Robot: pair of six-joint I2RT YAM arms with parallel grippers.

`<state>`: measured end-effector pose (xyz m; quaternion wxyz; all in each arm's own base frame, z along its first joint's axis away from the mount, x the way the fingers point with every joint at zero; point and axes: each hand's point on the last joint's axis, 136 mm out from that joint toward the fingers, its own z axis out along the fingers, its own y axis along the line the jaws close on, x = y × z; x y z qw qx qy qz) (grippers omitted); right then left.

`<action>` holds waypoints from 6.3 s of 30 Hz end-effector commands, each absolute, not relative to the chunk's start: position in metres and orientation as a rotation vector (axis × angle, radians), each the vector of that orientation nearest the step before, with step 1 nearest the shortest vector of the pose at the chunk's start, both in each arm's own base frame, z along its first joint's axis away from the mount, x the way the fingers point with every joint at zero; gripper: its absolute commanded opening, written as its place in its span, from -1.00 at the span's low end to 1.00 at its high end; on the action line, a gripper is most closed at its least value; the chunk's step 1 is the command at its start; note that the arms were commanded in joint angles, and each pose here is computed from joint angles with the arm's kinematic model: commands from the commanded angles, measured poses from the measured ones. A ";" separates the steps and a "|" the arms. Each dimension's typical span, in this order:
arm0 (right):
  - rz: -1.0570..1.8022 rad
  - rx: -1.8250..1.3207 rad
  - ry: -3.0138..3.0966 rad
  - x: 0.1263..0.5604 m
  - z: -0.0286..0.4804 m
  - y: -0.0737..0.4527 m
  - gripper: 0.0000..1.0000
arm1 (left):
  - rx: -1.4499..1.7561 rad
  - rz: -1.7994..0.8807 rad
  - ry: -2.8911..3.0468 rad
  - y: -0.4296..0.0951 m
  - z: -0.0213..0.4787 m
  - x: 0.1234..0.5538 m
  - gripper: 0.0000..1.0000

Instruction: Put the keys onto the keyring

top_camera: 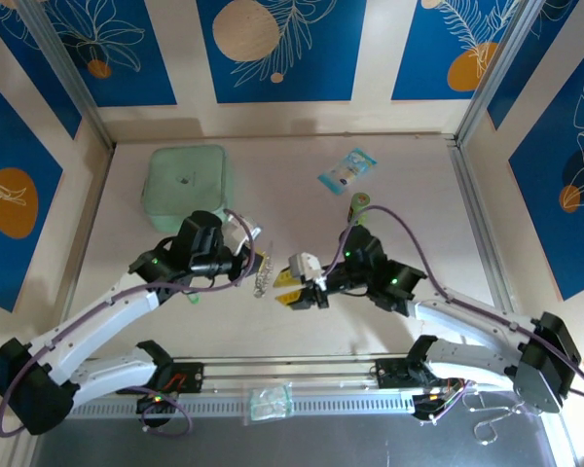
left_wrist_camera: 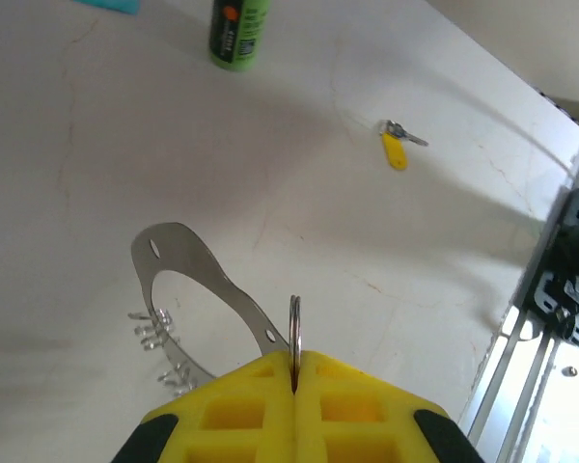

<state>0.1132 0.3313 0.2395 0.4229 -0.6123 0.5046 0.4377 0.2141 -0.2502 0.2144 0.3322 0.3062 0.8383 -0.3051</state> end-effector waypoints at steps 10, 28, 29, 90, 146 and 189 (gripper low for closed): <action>0.956 -1.193 1.255 0.163 0.227 0.385 -0.34 | 0.141 -0.659 2.721 -0.233 0.233 0.225 -1.00; 0.774 -1.009 1.260 0.202 0.202 0.357 -0.45 | -0.782 -0.751 2.876 -0.231 0.238 0.209 -1.00; 0.770 -1.009 1.252 0.202 0.202 0.357 -0.45 | -0.797 -0.752 2.883 -0.231 0.238 0.207 -1.00; 0.771 -1.493 1.362 0.165 0.215 0.316 -1.00 | 1.439 -0.606 1.352 -0.260 0.204 0.166 -0.02; 0.902 -1.492 1.342 0.148 0.221 0.303 -0.39 | 1.388 -0.857 1.314 -0.275 0.208 0.147 -1.00; 0.939 -1.436 1.421 0.156 0.222 0.311 -0.32 | 1.345 -0.853 1.365 -0.275 0.211 0.152 -1.00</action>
